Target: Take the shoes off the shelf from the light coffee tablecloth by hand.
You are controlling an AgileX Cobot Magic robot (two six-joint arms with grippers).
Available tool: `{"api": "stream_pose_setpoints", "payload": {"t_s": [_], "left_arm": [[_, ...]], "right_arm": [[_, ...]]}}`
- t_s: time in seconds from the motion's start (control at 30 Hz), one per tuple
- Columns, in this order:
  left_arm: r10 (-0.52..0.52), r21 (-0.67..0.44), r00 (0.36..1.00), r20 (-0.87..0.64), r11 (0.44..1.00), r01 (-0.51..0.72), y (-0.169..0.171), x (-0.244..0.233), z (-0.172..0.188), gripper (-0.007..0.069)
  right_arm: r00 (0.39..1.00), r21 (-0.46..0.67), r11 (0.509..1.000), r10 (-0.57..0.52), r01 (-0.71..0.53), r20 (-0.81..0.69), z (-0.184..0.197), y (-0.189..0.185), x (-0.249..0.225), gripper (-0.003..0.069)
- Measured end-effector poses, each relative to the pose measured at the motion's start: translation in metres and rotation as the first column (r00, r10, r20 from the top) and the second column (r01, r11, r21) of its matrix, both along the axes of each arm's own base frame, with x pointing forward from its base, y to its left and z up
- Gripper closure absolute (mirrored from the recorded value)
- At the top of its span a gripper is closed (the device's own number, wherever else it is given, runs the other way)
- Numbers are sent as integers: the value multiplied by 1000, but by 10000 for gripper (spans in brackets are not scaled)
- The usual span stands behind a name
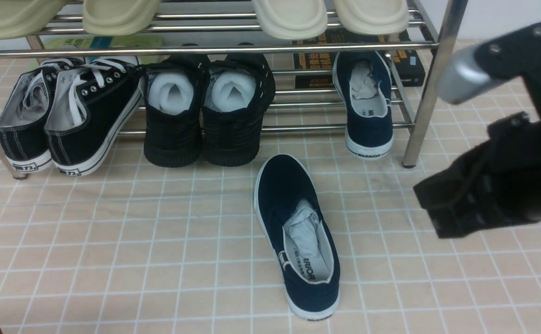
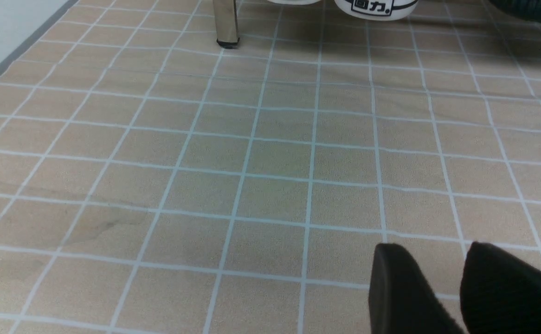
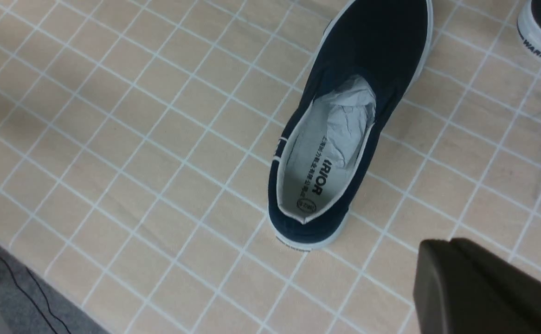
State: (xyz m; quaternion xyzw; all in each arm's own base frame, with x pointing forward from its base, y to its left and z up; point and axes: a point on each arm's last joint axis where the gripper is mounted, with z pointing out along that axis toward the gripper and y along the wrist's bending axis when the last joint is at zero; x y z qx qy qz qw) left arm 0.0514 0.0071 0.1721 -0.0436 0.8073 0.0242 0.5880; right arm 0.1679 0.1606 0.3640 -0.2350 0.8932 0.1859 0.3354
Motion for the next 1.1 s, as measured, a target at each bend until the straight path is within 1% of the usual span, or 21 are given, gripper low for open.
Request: {"api": "stream_pose_setpoints", "payload": {"t_s": [0.17,0.3,0.4,0.53,0.6,0.7,0.8,0.87,0.9,0.93,0.97,1.0,1.03,1.1], "left_arm": [[0,0,1000,0,1000,0,0,0,0,385],[0,0,1000,0,1000,0,0,0,0,385],[0,0,1000,0,1000,0,0,0,0,385],[0,0,1000,0,1000,0,0,0,0,385],[0,0,1000,0,1000,0,0,0,0,385],[0,0,1000,0,1000,0,0,0,0,385],[0,0,1000,0,1000,0,0,0,0,385],[0,0,1000,0,1000,0,0,0,0,385],[0,0,1000,0,1000,0,0,0,0,385],[0,0,1000,0,1000,0,0,0,0,385],[0,0,1000,0,1000,0,0,0,0,385],[0,0,1000,0,1000,0,0,0,0,385],[0,0,1000,0,1000,0,0,0,0,385],[0,0,1000,0,1000,0,0,0,0,385]], "right_arm": [[1000,-13,1000,-13,13,2,-12,10,16,667],[993,4,994,-105,106,-58,-28,11,48,665],[982,-8,986,-167,167,-86,-33,9,73,662],[976,-33,981,-191,189,-105,-37,14,97,659],[978,-41,983,-183,179,-97,-38,25,117,649],[981,-53,984,-174,170,-87,-40,34,132,630],[983,-92,981,-174,169,-57,-46,45,156,560],[983,-130,976,-179,172,-44,-56,48,171,487],[983,-131,976,-179,172,-45,-57,48,172,480],[981,-151,971,-191,184,-35,-62,48,181,426],[979,-163,967,-203,196,-27,-65,47,187,390],[977,-163,965,-212,205,-23,-67,46,190,376],[972,-176,957,-234,229,-5,-73,43,199,324],[963,-161,950,-270,268,10,-79,39,208,277]]}}
